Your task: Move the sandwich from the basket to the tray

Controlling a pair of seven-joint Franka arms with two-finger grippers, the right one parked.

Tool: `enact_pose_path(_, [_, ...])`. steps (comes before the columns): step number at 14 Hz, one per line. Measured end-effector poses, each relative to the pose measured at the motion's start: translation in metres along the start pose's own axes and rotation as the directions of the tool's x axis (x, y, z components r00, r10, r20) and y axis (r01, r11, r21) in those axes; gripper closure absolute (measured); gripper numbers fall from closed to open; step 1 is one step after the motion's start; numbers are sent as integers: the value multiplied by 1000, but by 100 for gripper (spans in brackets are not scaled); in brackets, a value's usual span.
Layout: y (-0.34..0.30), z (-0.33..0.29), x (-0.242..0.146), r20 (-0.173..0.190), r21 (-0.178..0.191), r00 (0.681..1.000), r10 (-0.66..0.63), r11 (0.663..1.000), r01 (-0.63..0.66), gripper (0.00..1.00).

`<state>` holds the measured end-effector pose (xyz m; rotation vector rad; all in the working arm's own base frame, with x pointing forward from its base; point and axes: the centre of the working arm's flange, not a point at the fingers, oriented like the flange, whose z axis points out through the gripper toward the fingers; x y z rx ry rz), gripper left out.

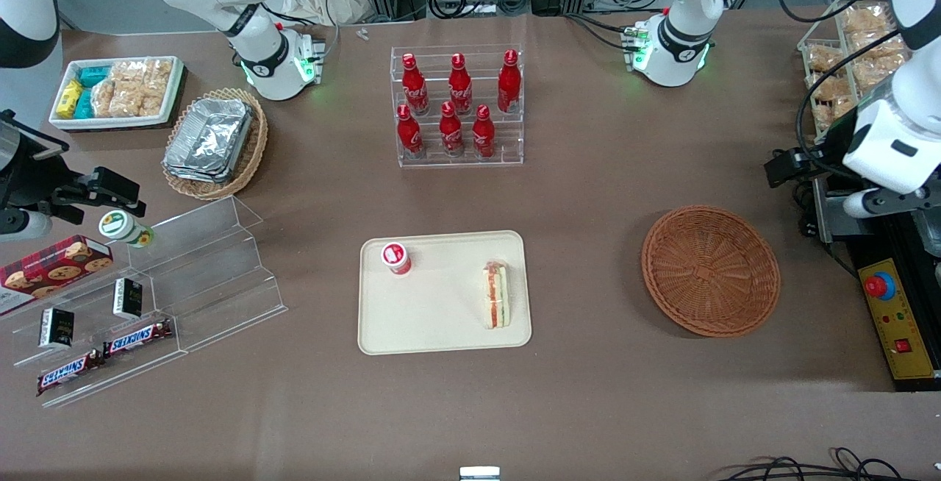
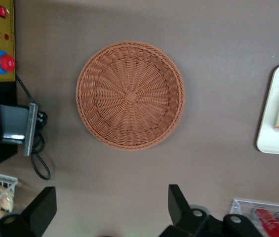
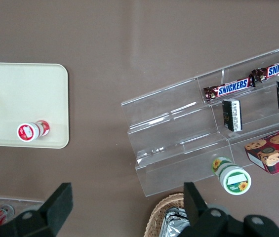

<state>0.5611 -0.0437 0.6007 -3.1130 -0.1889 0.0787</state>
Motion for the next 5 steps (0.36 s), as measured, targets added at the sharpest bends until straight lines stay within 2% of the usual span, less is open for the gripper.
enact_pose_path(5, [-18, 13, -13, -3, -5, 990, 138, 990, -138, 0])
